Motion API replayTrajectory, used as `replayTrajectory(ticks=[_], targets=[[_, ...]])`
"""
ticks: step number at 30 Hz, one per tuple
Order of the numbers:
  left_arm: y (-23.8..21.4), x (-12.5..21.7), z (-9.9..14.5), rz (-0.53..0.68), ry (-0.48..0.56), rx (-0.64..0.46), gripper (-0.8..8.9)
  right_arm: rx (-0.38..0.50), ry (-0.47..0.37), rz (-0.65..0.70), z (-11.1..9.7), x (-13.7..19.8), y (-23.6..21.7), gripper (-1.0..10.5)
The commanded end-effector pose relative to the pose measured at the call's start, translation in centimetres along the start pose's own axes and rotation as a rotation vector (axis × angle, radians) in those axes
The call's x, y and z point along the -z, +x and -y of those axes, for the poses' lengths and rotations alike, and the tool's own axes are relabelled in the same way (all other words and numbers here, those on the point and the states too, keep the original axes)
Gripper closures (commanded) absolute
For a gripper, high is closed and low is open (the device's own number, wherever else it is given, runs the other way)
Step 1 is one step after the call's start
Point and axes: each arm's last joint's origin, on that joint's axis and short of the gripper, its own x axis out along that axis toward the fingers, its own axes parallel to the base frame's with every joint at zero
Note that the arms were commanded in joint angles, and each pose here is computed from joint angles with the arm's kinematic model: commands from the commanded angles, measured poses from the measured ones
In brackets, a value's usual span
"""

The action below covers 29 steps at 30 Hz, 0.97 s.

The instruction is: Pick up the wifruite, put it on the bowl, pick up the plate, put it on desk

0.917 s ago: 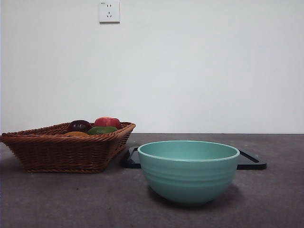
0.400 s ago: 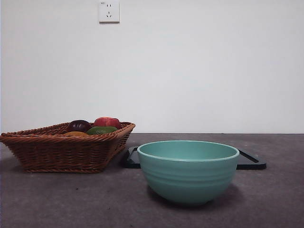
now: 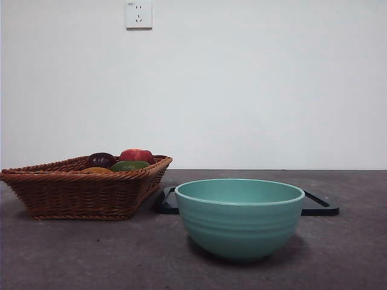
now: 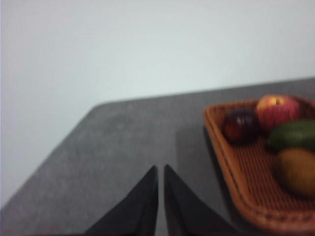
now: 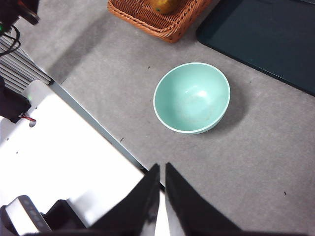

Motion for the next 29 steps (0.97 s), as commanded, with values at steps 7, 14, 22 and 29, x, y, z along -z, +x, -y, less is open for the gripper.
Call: replayTrajectory(ticks=[7, 14, 22, 29], targets=[[0.1, 2.1, 0.3, -0.136, -0.006, 0.014, 7.95, -0.008, -0.019, 0.011, -0.2, -0.3, -0.2, 9.4], [0.0, 2.5, 0.3, -0.172, -0.017, 0.018, 7.95, -0.008, -0.019, 0.011, -0.2, -0.3, -0.2, 9.4], [0.0, 2.5, 0.3, -0.171, -0.017, 0.018, 7.95, -0.008, -0.019, 0.011, -0.2, -0.3, -0.2, 9.4], [0.0, 2.5, 0.3, -0.171, -0.017, 0.017, 7.95, -0.008, -0.019, 0.011, -0.2, -0.3, -0.2, 9.4]])
